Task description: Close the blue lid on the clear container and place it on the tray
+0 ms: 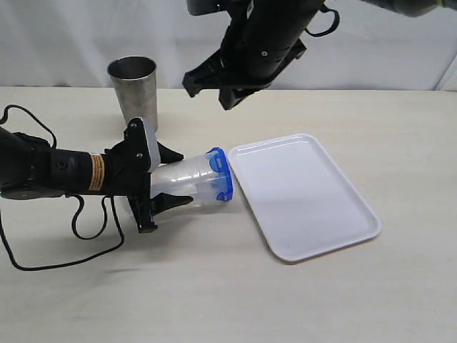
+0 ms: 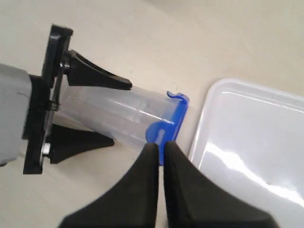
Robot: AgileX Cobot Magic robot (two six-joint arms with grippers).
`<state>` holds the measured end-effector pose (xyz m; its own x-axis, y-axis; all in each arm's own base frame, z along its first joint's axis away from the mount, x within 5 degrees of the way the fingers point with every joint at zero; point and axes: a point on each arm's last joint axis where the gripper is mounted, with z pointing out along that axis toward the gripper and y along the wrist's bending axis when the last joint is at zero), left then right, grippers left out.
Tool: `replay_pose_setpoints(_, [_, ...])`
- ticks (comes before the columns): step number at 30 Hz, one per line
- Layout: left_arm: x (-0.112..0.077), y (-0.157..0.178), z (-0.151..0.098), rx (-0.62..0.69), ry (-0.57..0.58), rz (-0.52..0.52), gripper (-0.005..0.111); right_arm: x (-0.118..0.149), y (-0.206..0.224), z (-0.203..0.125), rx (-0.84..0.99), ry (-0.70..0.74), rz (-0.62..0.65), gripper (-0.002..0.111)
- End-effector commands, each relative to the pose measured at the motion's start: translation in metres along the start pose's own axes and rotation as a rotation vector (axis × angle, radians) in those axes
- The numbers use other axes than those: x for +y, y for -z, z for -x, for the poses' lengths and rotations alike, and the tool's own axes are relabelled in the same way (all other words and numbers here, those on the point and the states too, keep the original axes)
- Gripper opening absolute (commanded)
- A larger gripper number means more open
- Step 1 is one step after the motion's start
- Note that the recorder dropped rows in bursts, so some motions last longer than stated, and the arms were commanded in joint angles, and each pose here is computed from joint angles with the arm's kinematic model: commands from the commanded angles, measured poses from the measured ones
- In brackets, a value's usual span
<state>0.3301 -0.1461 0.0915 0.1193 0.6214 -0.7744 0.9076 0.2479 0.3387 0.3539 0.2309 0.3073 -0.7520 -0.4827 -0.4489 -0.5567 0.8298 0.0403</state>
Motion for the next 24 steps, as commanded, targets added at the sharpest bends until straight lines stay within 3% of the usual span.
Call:
replay_pose_setpoints(1, [0.003,0.002,0.004,-0.044,0.005,0.016,0.0,-0.01,-0.001,-0.013,-0.024,0.0,-0.033,0.004])
replay_pose_setpoints(8, [0.007,0.007,0.009,-0.148,0.015,0.019,0.0,-0.049,0.027,-0.042,-0.223,-0.127,-0.087,0.004])
replay_pose_setpoints(14, [0.003,0.014,0.033,-0.422,0.003,-0.018,0.0,-0.087,0.038,-0.08,-0.29,-0.249,-0.102,0.004])
replay_pose_setpoints(17, [0.003,0.016,0.037,-0.476,0.002,-0.021,0.0,-0.097,0.041,-0.099,-0.329,-0.289,-0.103,0.004])
replay_pose_setpoints(20, [0.004,0.016,0.043,-0.489,-0.01,-0.012,0.0,-0.103,0.03,-0.117,-0.348,-0.377,-0.068,0.004])
replay_pose_setpoints(24, [-0.001,0.01,0.053,-0.506,-0.033,-0.041,0.0,-0.095,-0.001,-0.123,-0.333,-0.388,0.077,0.004])
